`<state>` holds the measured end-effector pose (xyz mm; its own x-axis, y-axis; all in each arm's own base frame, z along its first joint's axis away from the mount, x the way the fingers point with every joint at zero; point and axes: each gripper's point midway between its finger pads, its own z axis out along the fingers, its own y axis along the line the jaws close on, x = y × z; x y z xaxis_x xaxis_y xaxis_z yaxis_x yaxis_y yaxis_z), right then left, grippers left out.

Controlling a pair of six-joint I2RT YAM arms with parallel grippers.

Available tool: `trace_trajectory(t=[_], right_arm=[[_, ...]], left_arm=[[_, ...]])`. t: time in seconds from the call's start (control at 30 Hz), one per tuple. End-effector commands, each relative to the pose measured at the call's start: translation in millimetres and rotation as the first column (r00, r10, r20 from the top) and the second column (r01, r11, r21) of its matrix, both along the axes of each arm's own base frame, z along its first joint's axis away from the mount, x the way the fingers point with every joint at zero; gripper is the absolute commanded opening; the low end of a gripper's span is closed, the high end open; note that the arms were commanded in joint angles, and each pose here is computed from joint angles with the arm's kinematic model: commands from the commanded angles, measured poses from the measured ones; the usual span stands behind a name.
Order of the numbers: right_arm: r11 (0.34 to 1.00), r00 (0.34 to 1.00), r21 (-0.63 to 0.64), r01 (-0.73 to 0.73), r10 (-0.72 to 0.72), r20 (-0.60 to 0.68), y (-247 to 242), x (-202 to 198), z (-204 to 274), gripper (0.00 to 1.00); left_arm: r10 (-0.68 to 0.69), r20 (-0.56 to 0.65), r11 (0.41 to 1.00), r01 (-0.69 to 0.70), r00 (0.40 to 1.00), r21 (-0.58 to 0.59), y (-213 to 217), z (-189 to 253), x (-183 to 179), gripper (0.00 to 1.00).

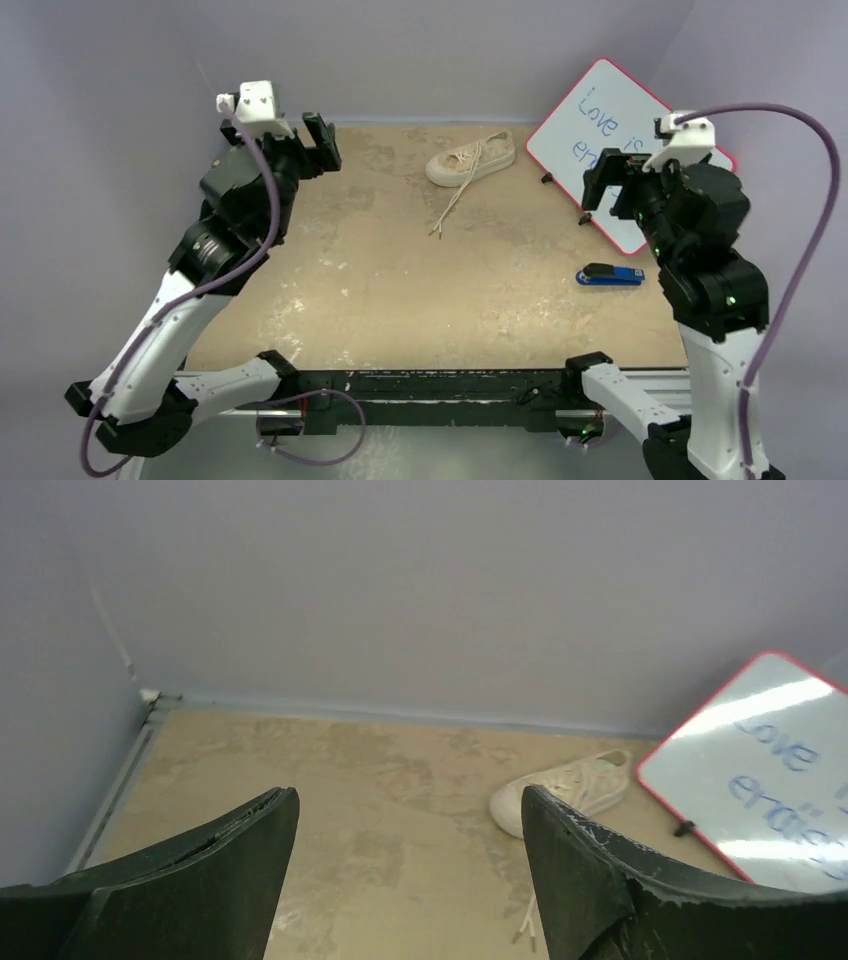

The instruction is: Tie the shoes

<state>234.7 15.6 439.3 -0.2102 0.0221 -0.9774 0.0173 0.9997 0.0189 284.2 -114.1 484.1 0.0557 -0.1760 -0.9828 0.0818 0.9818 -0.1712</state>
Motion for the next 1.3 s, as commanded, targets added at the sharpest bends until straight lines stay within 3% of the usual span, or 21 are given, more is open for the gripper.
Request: trace_trajectory(t=[0.0, 0.2, 0.37, 0.6, 0.87, 1.1, 1.27], right_arm=[[0.999, 1.000, 0.037, 0.024, -0.023, -0.019, 2, 39, -19, 0.99], [0.996, 0.989, 0.067, 0.052, -0.042, -0.140, 0, 86, -75, 0.99], [0.992, 0.969, 0.126, -0.002, 0.033, -0.244, 11, 127, -127, 0.99], [0.967, 0.918, 0.237, -0.091, 0.174, -0.356, 35, 190, -188, 0.99], [0.919, 0.863, 0.367, -0.142, 0.297, -0.409, 62, 268, -239, 0.96], [0.874, 0.874, 0.468, -0.131, 0.324, -0.361, 76, 347, -252, 0.94], [0.857, 0.882, 0.496, -0.138, 0.335, -0.333, 80, 385, -269, 0.90]], left_arm=[[0.131, -0.052, 0.986, -0.136, 0.990, -0.097, 27, -25, 38, 0.83], [0.220, -0.215, 0.949, -0.259, 0.951, -0.177, 65, -103, 85, 0.92], [0.229, -0.365, 0.923, -0.320, 0.903, -0.212, 83, -165, 95, 0.96], [0.071, -0.518, 0.922, -0.254, 0.852, -0.292, 58, -229, 83, 0.95], [-0.086, -0.627, 0.936, -0.152, 0.774, -0.316, 31, -255, 53, 0.91], [-0.158, -0.689, 0.955, -0.068, 0.707, -0.289, 20, -267, 36, 0.88], [-0.179, -0.697, 0.967, -0.006, 0.694, -0.255, 18, -265, 28, 0.87]])
